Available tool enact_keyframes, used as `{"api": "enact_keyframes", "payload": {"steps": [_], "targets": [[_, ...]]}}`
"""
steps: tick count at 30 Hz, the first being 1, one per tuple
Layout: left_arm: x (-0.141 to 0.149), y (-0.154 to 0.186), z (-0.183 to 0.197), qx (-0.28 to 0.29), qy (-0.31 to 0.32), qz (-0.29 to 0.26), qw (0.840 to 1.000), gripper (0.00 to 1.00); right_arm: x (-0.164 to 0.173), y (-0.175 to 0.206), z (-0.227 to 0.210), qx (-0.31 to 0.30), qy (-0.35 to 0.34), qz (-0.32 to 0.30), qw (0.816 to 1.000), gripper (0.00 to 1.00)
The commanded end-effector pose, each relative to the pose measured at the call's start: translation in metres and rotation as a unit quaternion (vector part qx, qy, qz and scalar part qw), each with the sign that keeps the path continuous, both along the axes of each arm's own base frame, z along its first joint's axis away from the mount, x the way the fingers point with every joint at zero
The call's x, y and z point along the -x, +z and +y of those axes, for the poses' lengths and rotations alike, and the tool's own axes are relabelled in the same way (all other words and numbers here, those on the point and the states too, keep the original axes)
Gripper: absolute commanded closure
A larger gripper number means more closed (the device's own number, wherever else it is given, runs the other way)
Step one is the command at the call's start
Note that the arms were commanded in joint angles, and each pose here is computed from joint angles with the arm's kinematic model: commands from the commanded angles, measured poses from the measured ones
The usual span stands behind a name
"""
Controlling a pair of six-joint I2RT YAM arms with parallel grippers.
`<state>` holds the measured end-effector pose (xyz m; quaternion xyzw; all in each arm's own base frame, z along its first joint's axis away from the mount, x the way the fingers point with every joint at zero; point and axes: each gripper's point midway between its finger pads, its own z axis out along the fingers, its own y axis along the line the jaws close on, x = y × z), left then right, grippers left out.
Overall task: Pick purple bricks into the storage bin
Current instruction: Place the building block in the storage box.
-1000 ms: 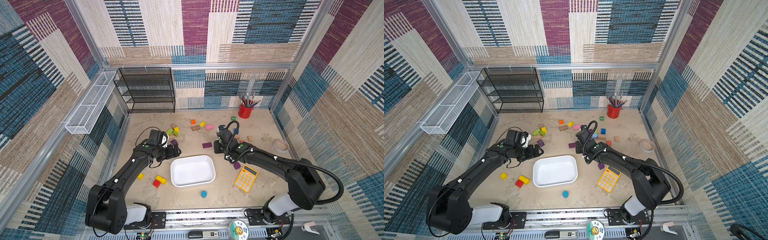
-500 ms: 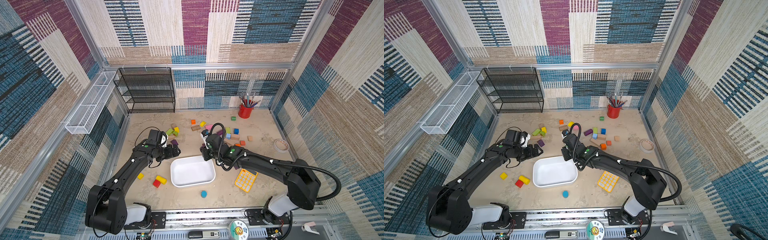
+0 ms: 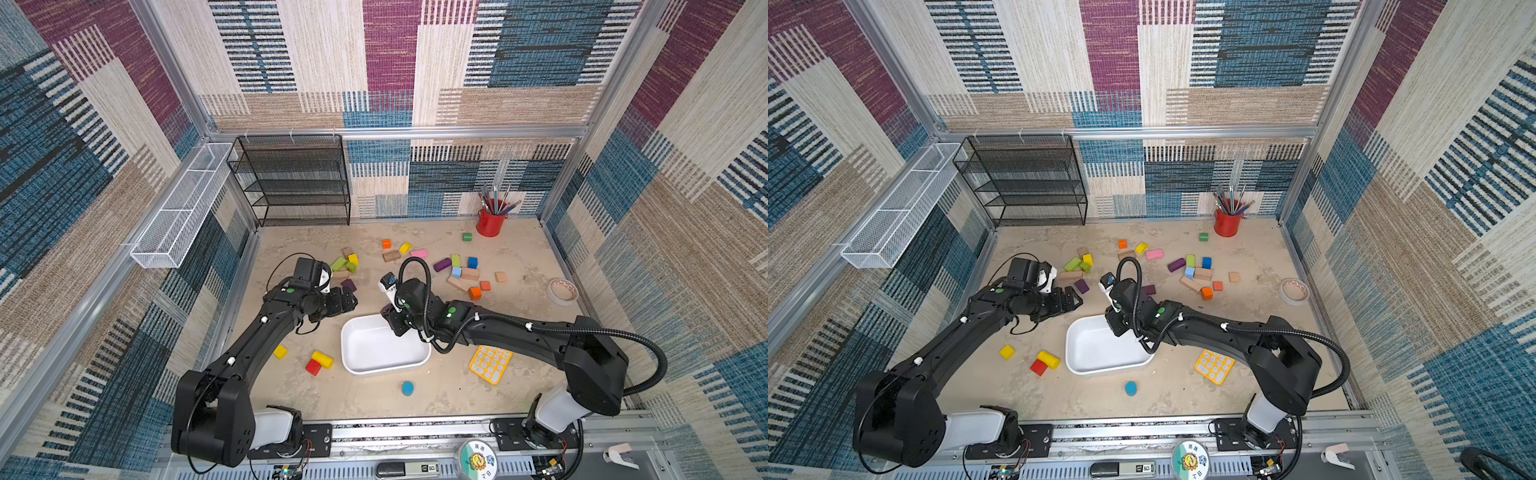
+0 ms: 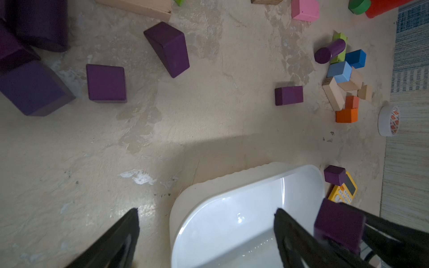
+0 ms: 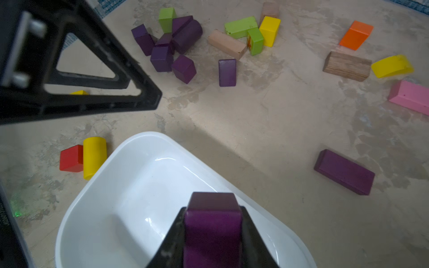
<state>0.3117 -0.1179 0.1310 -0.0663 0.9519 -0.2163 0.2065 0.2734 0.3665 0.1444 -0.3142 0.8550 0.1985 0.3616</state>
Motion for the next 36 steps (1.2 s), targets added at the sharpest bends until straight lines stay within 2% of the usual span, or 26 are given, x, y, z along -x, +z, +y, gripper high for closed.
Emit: {"api": "enact_keyframes", "payload": {"steps": [1, 10, 19, 25, 36], "targets": [[0.000, -0.004, 0.008, -0.015, 0.014, 0.012, 1.000, 0.05, 0.006, 0.005, 0.015, -0.018, 0.027, -0.014, 0.999, 0.70], [-0.003, -0.014, 0.022, -0.029, 0.048, 0.054, 0.997, 0.05, 0.025, -0.012, 0.045, -0.014, 0.076, -0.007, 0.997, 0.70], [-0.004, -0.013, 0.027, -0.026, 0.062, 0.058, 0.996, 0.06, 0.036, -0.036, 0.070, 0.004, 0.097, 0.001, 0.995, 0.70], [-0.004, -0.011, 0.035, -0.031, 0.078, 0.054, 0.995, 0.06, 0.036, -0.049, 0.075, 0.005, 0.089, 0.001, 0.996, 0.72], [-0.005, -0.012, 0.053, -0.051, 0.120, 0.059, 0.990, 0.06, 0.023, -0.063, 0.077, -0.011, 0.045, -0.003, 0.999, 0.71]]}}
